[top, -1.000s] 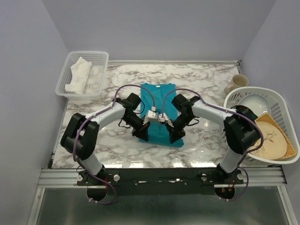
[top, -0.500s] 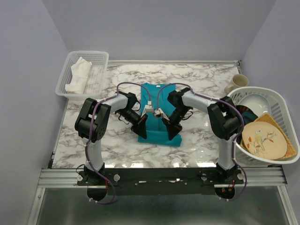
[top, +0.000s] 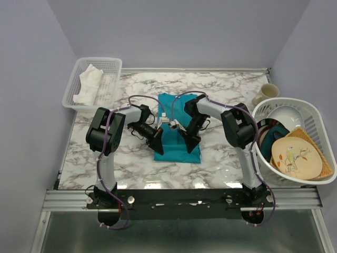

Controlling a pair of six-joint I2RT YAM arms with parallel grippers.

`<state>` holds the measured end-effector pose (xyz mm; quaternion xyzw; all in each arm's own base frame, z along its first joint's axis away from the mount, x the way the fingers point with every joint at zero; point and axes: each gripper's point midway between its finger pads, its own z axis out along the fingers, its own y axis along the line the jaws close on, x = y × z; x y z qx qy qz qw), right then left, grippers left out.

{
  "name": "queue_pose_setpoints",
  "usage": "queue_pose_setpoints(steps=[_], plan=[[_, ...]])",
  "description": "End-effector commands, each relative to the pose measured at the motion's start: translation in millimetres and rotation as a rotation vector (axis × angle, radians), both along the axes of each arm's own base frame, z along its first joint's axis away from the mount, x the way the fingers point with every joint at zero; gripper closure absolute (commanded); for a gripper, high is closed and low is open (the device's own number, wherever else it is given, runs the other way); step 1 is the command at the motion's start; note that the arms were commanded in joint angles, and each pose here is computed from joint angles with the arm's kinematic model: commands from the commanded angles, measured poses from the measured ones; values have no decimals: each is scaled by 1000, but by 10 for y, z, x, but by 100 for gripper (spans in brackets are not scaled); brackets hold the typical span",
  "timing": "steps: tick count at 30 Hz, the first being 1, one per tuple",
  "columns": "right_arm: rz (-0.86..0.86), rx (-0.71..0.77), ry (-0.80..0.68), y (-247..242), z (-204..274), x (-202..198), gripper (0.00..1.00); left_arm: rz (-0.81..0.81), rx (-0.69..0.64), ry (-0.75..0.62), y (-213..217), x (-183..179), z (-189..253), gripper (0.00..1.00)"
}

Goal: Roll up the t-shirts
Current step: Roll the T-shirt to the center of the board.

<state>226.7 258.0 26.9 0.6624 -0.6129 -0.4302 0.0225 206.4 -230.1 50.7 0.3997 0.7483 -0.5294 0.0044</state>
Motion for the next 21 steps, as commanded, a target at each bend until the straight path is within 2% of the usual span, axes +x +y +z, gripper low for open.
queue_pose_setpoints(steps=[1, 6, 7, 10, 15, 17, 19, 20, 21], plan=[[13, -121, 58, -138, 28, 27, 92, 29, 261, 20, 225, -54, -397, 100], [-8, -183, 90, -135, -66, 58, 91, 156, 383, -9, 379, 146, -526, 77], [-13, -192, 85, -124, -72, 56, 91, 177, 409, -55, 428, 227, -545, 69], [-29, -201, 75, -104, -109, 77, 91, 236, 446, -147, 606, 382, -450, 57], [-45, -222, 82, -87, -145, 129, 91, 310, 457, -236, 887, 492, -127, 51], [-55, -232, 78, -78, -174, 133, 91, 324, 451, -316, 983, 517, 29, 49], [-60, -260, 70, -104, -211, 110, 91, 286, 449, -358, 1035, 436, 72, 46], [-50, -269, 56, -81, -250, 94, 90, 265, 421, -455, 1049, 463, 190, 45], [-40, -289, 42, -97, -283, 88, 90, 241, 404, -491, 1065, 382, 169, 45]])
